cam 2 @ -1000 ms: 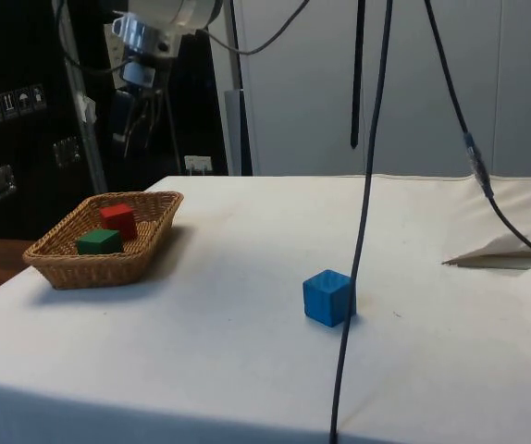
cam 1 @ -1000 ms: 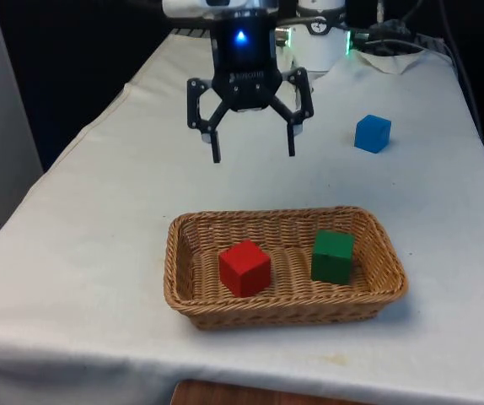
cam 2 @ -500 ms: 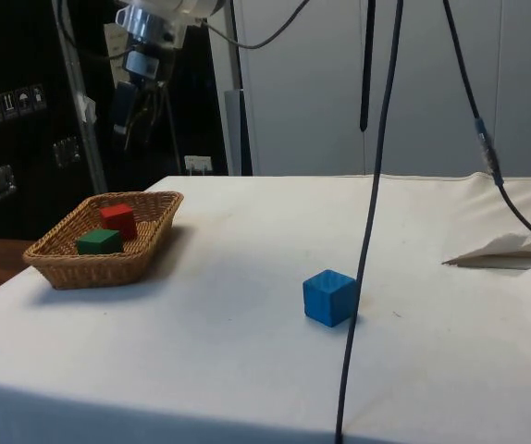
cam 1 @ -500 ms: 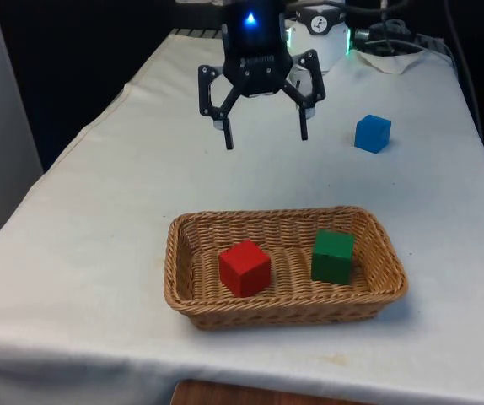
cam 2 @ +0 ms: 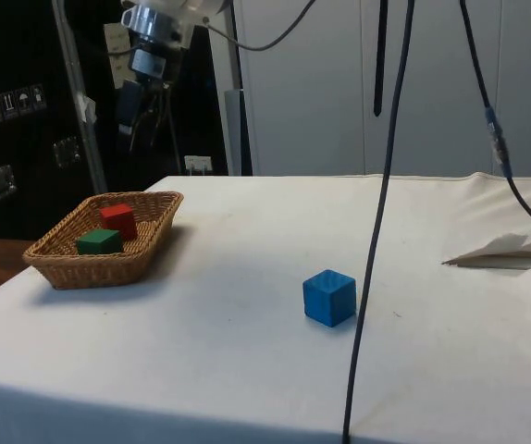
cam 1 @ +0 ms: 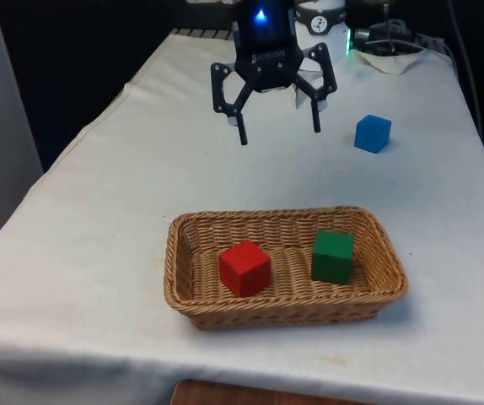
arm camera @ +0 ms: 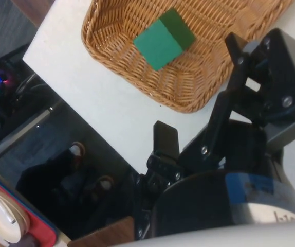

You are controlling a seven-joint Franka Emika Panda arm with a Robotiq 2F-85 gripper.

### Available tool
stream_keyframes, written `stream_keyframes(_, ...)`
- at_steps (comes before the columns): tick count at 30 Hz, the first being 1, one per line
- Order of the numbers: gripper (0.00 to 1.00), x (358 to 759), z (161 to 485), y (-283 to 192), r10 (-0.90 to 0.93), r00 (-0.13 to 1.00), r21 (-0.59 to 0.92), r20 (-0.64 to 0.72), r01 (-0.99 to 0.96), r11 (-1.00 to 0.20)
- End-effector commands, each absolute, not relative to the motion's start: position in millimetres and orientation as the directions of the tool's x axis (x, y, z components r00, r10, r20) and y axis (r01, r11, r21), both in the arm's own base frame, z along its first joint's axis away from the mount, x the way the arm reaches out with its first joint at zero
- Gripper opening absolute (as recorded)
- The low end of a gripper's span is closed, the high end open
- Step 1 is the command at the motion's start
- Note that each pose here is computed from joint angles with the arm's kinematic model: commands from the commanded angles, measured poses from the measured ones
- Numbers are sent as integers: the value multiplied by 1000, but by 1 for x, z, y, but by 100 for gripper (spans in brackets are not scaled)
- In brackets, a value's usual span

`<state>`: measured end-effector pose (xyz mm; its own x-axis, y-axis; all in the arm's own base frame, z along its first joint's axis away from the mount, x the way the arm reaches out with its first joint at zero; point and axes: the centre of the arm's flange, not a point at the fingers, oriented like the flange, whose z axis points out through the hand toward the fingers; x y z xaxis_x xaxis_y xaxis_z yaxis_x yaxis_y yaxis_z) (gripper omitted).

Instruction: Pick up exactly two blocks and place them into the basket.

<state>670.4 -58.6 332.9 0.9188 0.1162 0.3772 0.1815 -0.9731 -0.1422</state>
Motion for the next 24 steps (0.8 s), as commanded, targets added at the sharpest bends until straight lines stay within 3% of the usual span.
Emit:
stream_keyframes(1,100,659,333,-58,115,916,-144,385,182,-973)
stream_keyframes(17,100,654,331,-51,113,920,-189,376,196,-962)
stream_keyframes(24,100,634,328,-49,114,915,-217,387,210,-953)
